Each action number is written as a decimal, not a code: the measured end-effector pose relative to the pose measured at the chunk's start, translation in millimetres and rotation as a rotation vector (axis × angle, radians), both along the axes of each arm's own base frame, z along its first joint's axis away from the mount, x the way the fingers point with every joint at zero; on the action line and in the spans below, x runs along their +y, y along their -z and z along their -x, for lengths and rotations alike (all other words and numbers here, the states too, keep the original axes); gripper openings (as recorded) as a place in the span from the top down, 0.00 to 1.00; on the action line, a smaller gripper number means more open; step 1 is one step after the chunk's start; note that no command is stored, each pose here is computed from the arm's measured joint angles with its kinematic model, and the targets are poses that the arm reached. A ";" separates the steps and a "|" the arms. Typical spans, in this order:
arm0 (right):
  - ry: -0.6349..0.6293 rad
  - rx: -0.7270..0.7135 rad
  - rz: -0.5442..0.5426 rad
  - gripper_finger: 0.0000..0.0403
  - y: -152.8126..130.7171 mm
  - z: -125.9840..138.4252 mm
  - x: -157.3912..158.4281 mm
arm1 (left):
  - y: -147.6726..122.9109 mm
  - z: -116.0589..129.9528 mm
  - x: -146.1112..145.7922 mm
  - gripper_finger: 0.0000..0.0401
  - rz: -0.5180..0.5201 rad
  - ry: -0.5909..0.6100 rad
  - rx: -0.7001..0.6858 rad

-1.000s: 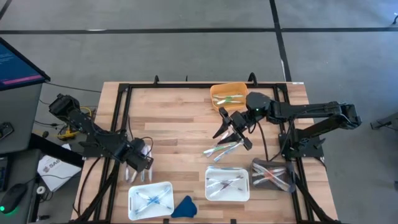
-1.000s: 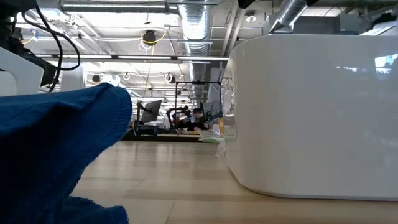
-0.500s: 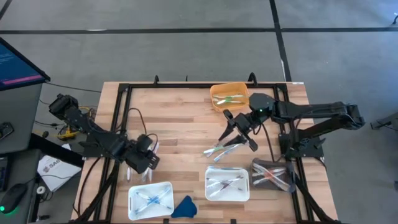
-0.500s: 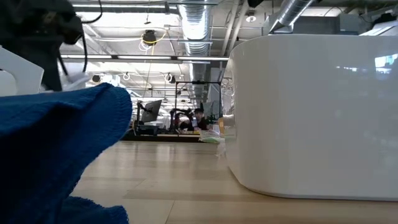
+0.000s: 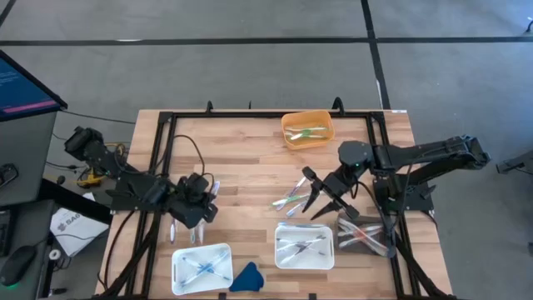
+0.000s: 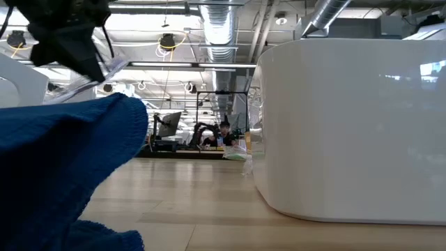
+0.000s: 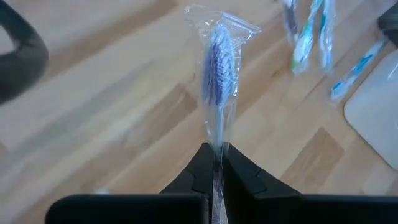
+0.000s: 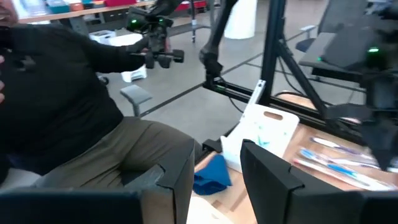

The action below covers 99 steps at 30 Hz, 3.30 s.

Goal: Pick & Place Toothbrushes
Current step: Put the violet toothbrush into the right white bin

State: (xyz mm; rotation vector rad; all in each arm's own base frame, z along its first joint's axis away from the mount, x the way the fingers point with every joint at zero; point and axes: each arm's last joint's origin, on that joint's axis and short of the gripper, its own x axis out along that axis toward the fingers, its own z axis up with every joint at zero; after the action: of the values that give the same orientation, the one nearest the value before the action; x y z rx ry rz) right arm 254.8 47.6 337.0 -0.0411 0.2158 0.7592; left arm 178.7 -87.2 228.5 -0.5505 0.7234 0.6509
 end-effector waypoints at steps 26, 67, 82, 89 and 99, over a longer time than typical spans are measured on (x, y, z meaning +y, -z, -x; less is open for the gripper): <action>-0.136 -0.047 -0.011 0.69 -3.0 5.2 35.9 | -87.8 -54.4 2.6 0.99 -0.393 0.310 -0.421; -0.084 -0.180 -0.056 0.69 42.7 -72.0 60.5 | -97.3 -94.4 -73.9 0.99 -0.670 1.052 -1.045; -0.033 -0.161 -0.068 0.69 39.4 -73.7 58.6 | -80.7 -120.8 -50.3 0.99 -0.558 1.071 -1.029; 0.084 -0.150 -0.047 0.69 41.1 -77.0 52.3 | -77.7 -120.5 -48.9 0.99 -0.551 1.103 -1.039; 0.096 -0.140 -0.041 0.69 42.3 -76.2 55.1 | -73.8 -123.5 -47.9 0.99 -0.568 1.142 -1.032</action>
State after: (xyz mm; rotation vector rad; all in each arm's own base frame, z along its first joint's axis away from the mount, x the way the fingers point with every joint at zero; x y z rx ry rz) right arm 331.0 102.7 294.7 -0.0442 0.0685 0.6620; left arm 302.1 -135.1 302.3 0.1403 -0.2053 -0.5152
